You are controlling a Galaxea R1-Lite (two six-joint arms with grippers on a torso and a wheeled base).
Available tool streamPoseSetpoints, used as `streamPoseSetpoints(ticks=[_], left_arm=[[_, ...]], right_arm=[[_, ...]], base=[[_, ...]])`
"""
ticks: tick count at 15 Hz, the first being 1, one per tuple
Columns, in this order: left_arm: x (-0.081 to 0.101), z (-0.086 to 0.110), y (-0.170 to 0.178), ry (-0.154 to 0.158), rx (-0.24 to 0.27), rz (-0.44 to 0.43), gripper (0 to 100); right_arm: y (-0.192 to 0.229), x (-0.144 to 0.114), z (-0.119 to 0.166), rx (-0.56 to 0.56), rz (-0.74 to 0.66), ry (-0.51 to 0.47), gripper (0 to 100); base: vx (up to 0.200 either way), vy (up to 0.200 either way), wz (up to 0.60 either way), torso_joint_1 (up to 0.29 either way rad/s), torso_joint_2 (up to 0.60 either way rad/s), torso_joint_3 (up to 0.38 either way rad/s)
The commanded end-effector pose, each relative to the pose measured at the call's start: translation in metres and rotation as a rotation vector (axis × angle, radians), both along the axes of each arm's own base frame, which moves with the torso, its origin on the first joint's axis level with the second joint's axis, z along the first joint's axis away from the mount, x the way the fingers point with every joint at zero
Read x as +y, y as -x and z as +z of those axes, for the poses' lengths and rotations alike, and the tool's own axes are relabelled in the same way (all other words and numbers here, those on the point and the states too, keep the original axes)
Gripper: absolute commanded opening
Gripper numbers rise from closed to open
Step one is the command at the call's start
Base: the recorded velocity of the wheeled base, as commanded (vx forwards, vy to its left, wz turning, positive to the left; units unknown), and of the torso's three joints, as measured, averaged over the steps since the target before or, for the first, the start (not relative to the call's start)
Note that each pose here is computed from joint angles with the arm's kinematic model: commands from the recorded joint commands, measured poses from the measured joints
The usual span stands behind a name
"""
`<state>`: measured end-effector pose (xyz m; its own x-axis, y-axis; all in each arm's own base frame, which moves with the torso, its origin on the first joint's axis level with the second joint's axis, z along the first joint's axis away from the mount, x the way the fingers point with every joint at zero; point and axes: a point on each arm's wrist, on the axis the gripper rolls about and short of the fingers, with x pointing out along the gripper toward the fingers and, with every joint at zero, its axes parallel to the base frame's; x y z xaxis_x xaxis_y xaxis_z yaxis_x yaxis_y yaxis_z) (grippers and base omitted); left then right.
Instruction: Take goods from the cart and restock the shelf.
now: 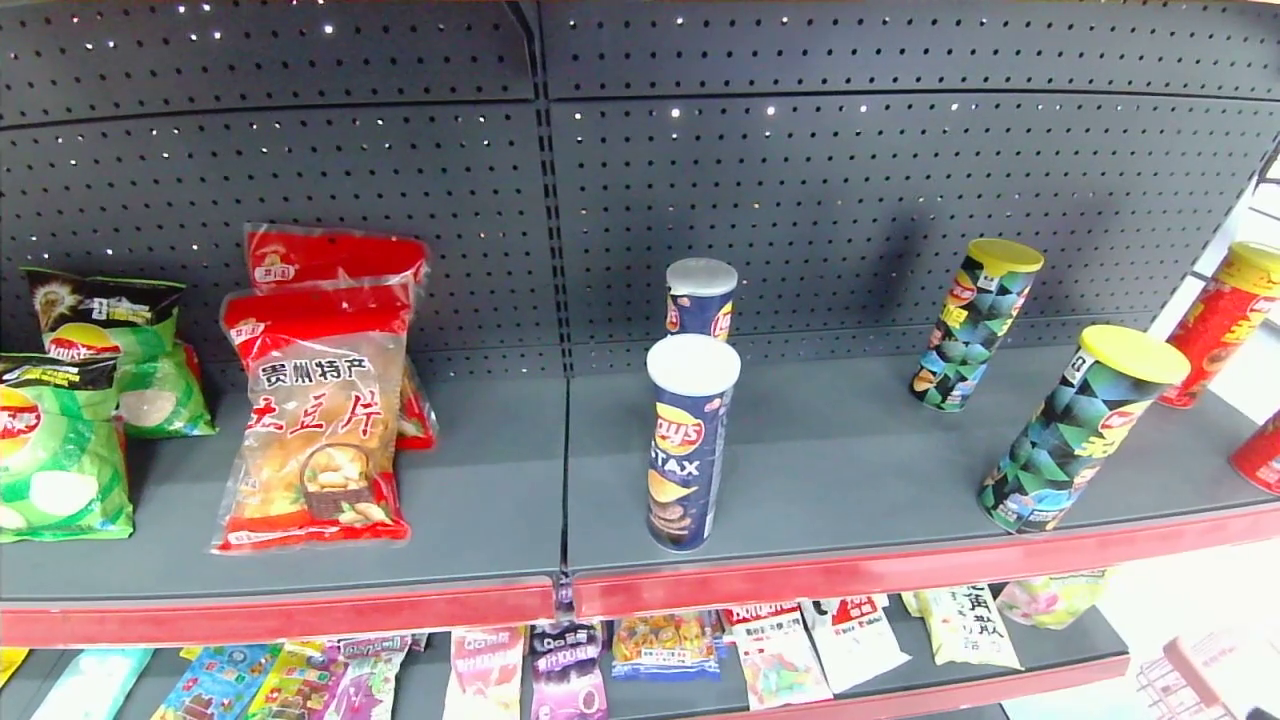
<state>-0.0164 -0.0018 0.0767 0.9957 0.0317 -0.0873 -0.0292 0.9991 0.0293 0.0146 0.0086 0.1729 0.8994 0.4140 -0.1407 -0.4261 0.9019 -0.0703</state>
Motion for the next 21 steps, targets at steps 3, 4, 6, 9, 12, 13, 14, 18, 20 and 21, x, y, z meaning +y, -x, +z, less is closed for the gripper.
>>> streamPoseSetpoints(ticks=[3, 4, 6, 9, 12, 13, 14, 18, 20, 21], left_arm=[[0.0, 0.0, 0.0, 0.0, 0.002, 0.0, 100], [0.0, 0.0, 0.0, 0.0, 0.002, 0.0, 100], [0.0, 0.0, 0.0, 0.0, 0.002, 0.0, 100], [0.0, 0.0, 0.0, 0.0, 0.002, 0.0, 100], [0.0, 0.0, 0.0, 0.0, 0.002, 0.0, 100], [0.0, 0.0, 0.0, 0.0, 0.002, 0.0, 100], [0.0, 0.0, 0.0, 0.0, 0.002, 0.0, 100], [0.0, 0.0, 0.0, 0.0, 0.002, 0.0, 100], [0.0, 0.0, 0.0, 0.0, 0.002, 0.0, 100], [0.0, 0.0, 0.0, 0.0, 0.002, 0.0, 100]], right_arm=[[-0.119, 0.045, 0.024, 0.161, 0.291, 0.006, 100], [-0.15, 0.061, 0.016, 0.148, 0.408, -0.013, 100], [-0.164, 0.069, 0.009, 0.183, 0.439, -0.007, 100], [-0.2, 0.092, 0.007, 0.171, 0.485, -0.007, 100], [-0.212, 0.115, -0.006, 0.147, 0.559, 0.001, 100], [-0.213, 0.118, -0.009, 0.146, 0.569, 0.011, 100], [-0.22, 0.124, -0.013, 0.135, 0.582, 0.034, 100], [-0.228, 0.138, -0.02, 0.108, 0.617, 0.035, 100], [-0.233, 0.142, -0.022, 0.099, 0.619, 0.035, 100], [-0.235, 0.144, -0.022, 0.096, 0.624, 0.035, 100]], base=[[0.0, 0.0, 0.0, 0.0, 0.0, 0.0], [0.0, 0.0, 0.0, 0.0, 0.0, 0.0], [0.0, 0.0, 0.0, 0.0, 0.0, 0.0], [0.0, 0.0, 0.0, 0.0, 0.0, 0.0], [0.0, 0.0, 0.0, 0.0, 0.0, 0.0], [0.0, 0.0, 0.0, 0.0, 0.0, 0.0], [0.0, 0.0, 0.0, 0.0, 0.0, 0.0], [0.0, 0.0, 0.0, 0.0, 0.0, 0.0], [0.0, 0.0, 0.0, 0.0, 0.0, 0.0], [0.0, 0.0, 0.0, 0.0, 0.0, 0.0]])
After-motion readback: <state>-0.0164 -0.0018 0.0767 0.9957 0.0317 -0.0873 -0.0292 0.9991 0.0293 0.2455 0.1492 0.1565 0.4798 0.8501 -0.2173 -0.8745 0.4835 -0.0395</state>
